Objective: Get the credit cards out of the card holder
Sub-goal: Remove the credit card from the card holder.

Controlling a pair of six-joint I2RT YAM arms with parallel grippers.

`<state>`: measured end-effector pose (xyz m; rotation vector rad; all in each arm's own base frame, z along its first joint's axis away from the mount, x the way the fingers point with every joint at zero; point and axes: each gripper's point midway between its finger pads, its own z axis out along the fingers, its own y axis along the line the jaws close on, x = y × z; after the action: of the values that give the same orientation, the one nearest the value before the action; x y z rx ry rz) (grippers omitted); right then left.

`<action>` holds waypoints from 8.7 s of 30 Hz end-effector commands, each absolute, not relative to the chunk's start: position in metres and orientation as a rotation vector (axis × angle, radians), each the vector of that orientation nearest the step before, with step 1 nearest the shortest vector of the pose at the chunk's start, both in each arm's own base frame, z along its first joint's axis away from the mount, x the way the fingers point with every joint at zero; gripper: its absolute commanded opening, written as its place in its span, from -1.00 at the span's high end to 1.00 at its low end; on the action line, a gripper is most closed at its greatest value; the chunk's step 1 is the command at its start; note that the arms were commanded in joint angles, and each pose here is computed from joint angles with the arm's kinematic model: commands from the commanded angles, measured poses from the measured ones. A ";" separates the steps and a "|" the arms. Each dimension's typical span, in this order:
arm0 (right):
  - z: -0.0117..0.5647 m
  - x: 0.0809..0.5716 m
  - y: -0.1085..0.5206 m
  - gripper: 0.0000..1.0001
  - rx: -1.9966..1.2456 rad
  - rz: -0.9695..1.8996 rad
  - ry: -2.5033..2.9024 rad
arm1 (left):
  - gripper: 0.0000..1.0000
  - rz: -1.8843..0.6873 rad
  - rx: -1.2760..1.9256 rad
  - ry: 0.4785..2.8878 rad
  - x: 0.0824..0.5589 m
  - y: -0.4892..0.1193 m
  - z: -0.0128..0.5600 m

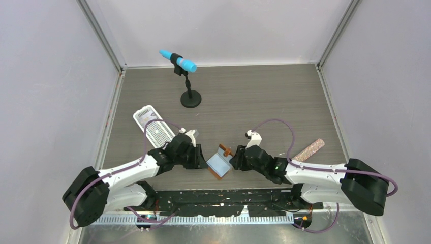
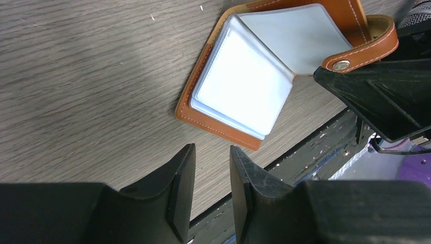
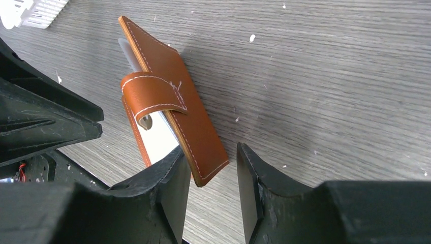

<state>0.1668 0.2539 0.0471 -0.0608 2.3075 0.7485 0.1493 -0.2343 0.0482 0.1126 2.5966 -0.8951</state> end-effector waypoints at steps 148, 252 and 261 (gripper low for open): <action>0.040 0.142 0.301 -0.41 -0.215 0.748 2.429 | 1.00 -1.332 0.134 2.375 0.149 -0.285 0.062; 0.051 0.134 0.293 -0.39 -0.295 0.521 2.434 | 1.00 -1.281 0.148 2.403 0.144 -0.279 0.056; 0.059 0.133 0.285 -0.40 -0.286 0.522 2.424 | 1.00 -1.272 0.155 2.410 0.144 -0.279 0.053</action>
<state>0.1274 0.2880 0.0444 -0.3219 2.4612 0.5342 0.1383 -0.2723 0.0431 0.1130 2.4681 -1.2577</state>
